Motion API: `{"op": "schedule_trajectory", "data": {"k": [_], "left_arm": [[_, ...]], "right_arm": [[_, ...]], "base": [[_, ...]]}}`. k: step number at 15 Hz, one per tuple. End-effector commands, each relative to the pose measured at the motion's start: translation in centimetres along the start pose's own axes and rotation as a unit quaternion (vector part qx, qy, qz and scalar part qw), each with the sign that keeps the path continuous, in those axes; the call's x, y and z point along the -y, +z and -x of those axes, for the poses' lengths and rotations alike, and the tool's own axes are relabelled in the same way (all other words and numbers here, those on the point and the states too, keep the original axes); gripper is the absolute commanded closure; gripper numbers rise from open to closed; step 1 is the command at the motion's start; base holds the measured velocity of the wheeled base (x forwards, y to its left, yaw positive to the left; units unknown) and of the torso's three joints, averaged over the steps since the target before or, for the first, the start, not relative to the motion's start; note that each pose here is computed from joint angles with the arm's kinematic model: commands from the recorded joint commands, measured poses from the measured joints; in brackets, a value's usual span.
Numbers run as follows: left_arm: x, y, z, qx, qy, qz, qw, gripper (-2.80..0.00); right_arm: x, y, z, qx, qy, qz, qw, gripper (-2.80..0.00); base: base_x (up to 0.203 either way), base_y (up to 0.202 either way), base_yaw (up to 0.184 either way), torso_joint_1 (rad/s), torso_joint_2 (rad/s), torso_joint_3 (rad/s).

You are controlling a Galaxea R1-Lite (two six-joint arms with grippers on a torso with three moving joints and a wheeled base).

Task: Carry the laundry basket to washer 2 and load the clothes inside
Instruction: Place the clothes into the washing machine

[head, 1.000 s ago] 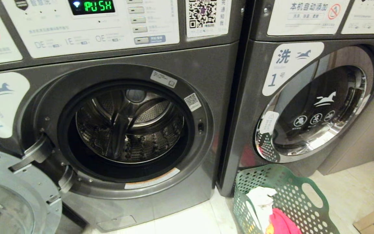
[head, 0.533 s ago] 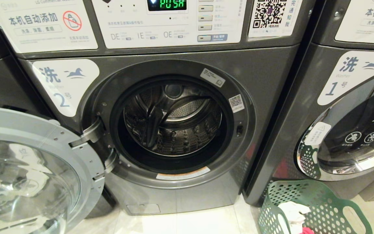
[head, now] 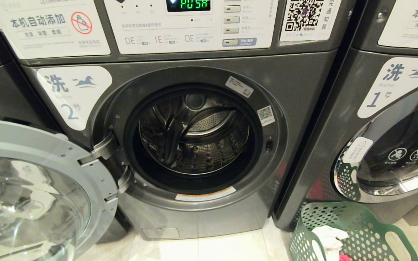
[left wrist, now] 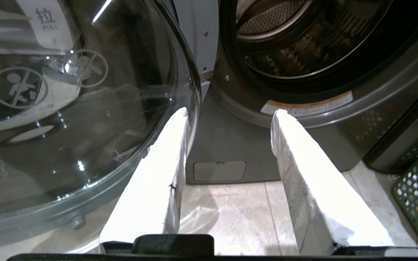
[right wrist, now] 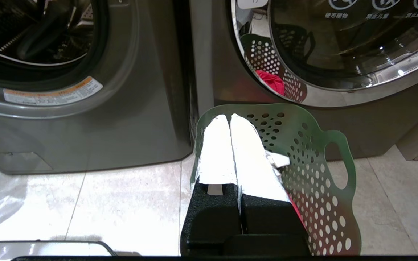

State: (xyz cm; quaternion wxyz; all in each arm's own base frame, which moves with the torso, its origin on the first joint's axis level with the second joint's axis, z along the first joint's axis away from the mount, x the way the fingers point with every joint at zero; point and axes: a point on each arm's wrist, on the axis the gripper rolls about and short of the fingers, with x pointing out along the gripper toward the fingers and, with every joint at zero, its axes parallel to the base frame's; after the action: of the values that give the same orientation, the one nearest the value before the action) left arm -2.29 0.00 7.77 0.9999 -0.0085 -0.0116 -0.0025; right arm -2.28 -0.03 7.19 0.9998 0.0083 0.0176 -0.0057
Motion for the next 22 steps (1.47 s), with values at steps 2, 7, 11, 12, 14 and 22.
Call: {"op": "schedule_trajectory", "data": {"k": [2,7,11,12,14,22], "left_arm": [[0.00,-0.19,-0.04,-0.006,0.000,-0.001,1.0000,0.00],[0.00,-0.16,-0.04,-0.005,0.000,-0.001,1.0000,0.00],[0.00,-0.16,-0.04,-0.005,0.000,-0.001,1.0000,0.00],[0.00,-0.16,-0.04,-0.005,0.000,-0.001,1.0000,0.00],[0.00,-0.16,-0.04,-0.005,0.000,-0.001,1.0000,0.00],[0.00,-0.17,-0.05,-0.004,0.000,-0.001,1.0000,0.00]], "right_arm": [[0.00,-0.21,-0.07,-0.005,0.001,0.002,1.000,0.00],[0.00,-0.21,-0.07,-0.005,0.000,0.001,1.000,0.00],[0.01,-0.21,-0.07,-0.005,0.000,0.000,1.000,0.00],[0.01,-0.21,-0.07,-0.005,0.000,0.000,1.000,0.00],[0.00,-0.21,-0.07,-0.005,0.000,-0.001,1.000,0.00],[0.00,-0.20,-0.07,-0.004,0.002,0.004,1.000,0.00]], "base": [[0.000,0.000,0.000,0.002,0.01,-0.137],[0.000,0.000,0.000,0.004,0.00,-0.195],[0.000,0.000,0.000,0.004,0.00,-0.198],[0.000,0.000,0.000,0.002,0.00,-0.197],[0.000,0.000,0.000,0.004,0.01,-0.198],[0.000,0.000,0.000,0.005,0.00,-0.198]]}}
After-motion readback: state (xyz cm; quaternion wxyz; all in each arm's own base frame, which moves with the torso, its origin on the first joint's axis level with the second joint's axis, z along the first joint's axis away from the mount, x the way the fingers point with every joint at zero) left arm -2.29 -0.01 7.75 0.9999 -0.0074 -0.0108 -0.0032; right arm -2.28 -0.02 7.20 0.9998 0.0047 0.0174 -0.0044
